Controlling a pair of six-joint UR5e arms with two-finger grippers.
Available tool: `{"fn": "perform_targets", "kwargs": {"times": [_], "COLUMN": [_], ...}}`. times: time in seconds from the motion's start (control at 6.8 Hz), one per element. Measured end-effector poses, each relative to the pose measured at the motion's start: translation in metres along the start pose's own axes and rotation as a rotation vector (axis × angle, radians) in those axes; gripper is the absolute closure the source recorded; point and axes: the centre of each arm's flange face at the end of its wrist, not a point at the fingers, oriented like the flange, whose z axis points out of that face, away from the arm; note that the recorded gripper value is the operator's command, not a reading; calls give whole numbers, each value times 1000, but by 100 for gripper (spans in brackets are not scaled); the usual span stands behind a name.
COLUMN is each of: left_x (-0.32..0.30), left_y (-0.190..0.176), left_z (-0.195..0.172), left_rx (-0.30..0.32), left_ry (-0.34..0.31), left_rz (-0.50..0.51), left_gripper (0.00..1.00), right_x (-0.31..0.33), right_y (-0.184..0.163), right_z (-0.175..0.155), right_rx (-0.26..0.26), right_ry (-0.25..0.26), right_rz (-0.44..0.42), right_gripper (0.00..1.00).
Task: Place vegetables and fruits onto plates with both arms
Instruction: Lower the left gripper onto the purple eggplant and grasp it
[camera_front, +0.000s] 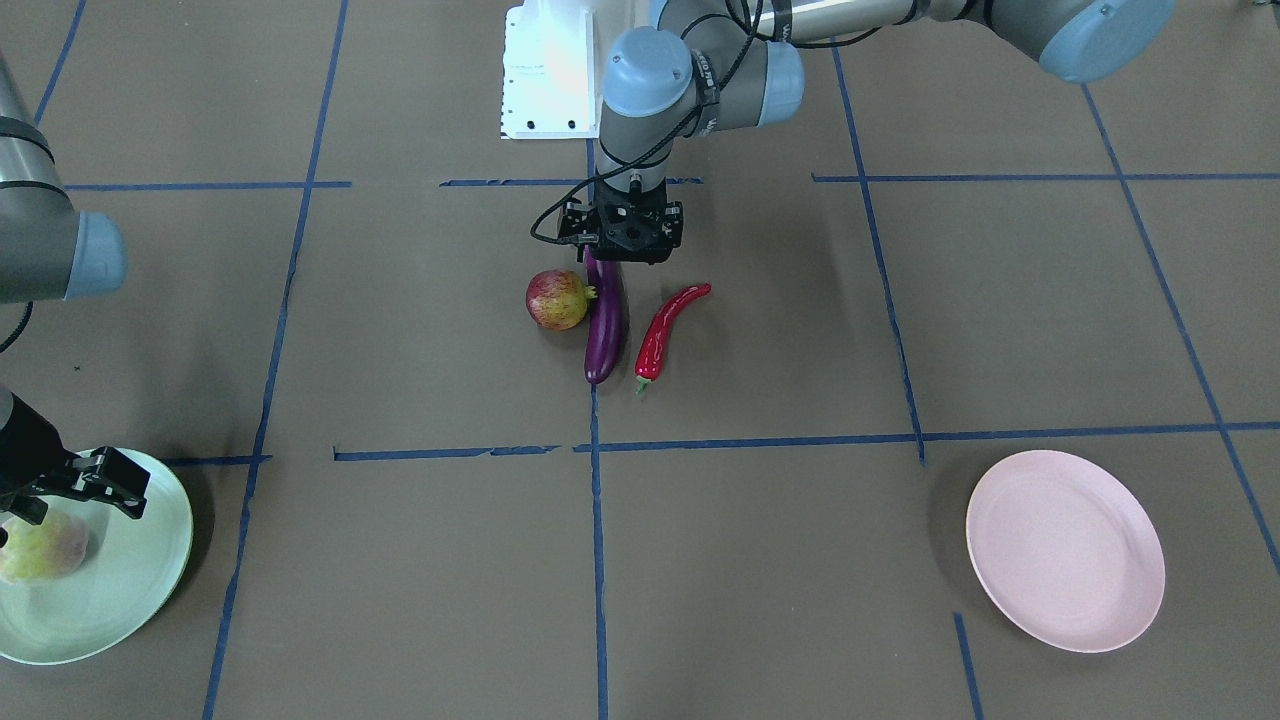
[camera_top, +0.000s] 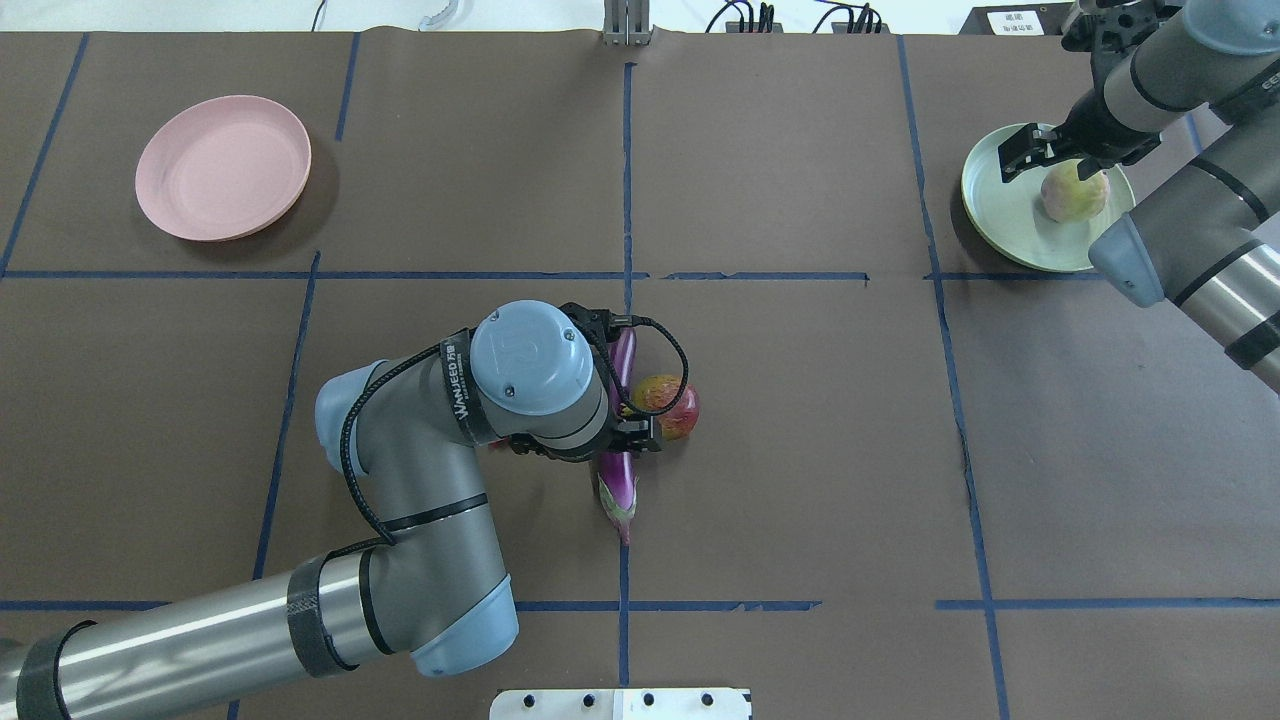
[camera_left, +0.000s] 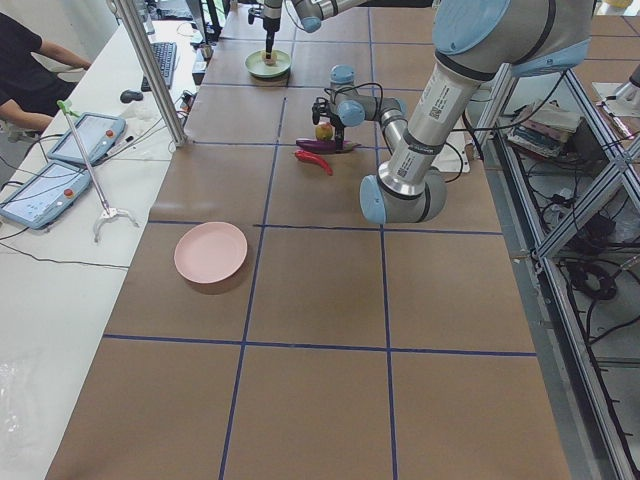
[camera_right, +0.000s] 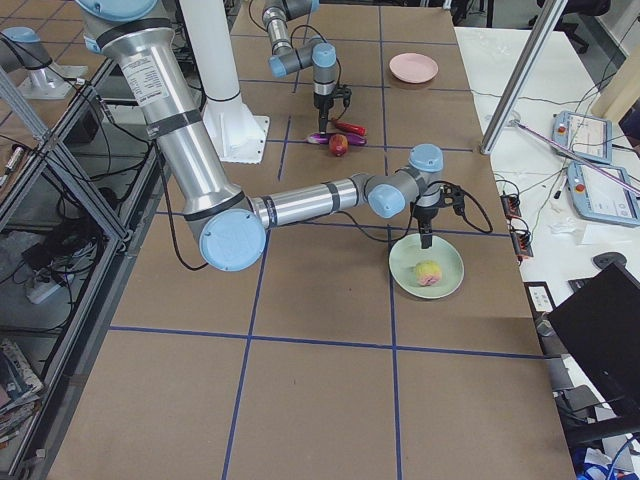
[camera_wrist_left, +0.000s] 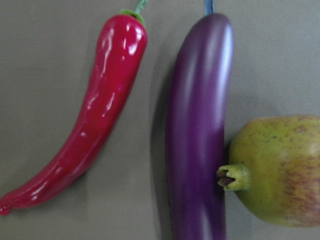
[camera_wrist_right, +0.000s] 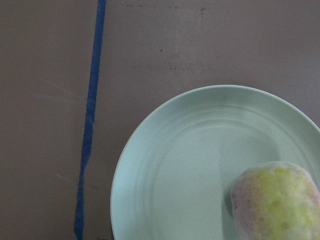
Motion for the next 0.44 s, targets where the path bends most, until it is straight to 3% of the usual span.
{"fn": "perform_targets", "kwargs": {"times": [0.15, 0.29, 0.44], "left_x": [3, 4, 6], "left_y": [6, 12, 16], "left_z": [5, 9, 12], "left_rx": [-9, -18, -23], "left_ry": [-4, -7, -8], "left_rz": [5, 9, 12], "left_gripper": [16, 38, 71], "right_x": [0, 0, 0], "right_y": [0, 1, 1], "right_z": [0, 0, 0], "right_rx": [0, 0, -1], "right_ry": [-1, -2, -2], "right_rz": [0, 0, 0], "right_gripper": [0, 0, 0]}}
